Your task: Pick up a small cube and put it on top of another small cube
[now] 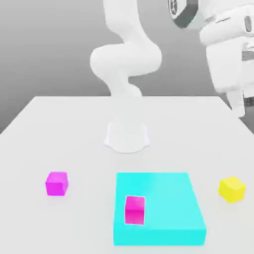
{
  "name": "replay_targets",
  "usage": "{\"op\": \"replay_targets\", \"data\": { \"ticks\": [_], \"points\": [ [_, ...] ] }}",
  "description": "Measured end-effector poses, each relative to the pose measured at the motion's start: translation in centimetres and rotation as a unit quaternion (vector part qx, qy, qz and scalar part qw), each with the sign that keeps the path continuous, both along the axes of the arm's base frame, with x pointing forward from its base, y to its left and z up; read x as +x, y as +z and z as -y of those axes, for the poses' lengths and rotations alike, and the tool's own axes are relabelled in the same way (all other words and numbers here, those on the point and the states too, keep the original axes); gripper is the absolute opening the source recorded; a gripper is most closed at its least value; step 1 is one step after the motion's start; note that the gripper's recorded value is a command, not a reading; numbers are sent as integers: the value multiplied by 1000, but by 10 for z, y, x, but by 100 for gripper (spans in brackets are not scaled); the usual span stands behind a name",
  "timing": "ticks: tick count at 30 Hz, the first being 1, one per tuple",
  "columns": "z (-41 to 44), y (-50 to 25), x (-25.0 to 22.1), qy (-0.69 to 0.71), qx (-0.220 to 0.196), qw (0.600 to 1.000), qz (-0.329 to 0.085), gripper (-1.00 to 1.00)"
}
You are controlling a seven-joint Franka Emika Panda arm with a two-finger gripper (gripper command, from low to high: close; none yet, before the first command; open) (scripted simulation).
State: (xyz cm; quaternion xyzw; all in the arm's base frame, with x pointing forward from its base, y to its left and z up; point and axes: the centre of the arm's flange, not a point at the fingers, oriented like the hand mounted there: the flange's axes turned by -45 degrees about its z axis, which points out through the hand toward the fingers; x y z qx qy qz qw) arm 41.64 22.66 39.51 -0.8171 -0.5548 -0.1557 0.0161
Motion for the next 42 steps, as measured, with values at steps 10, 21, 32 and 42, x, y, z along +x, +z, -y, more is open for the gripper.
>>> {"op": "replay_targets", "data": {
  "ticks": [10, 21, 32, 42],
  "points": [
    [-83, -178, -103, 330, -123, 934, -65, 0],
    [-84, -261, -117, 368, -139, 916, -74, -100],
    [-40, -189, -83, 338, -144, 927, -72, -100],
    [223, -144, -21, 166, -149, 971, -90, -100]
  ]
}}
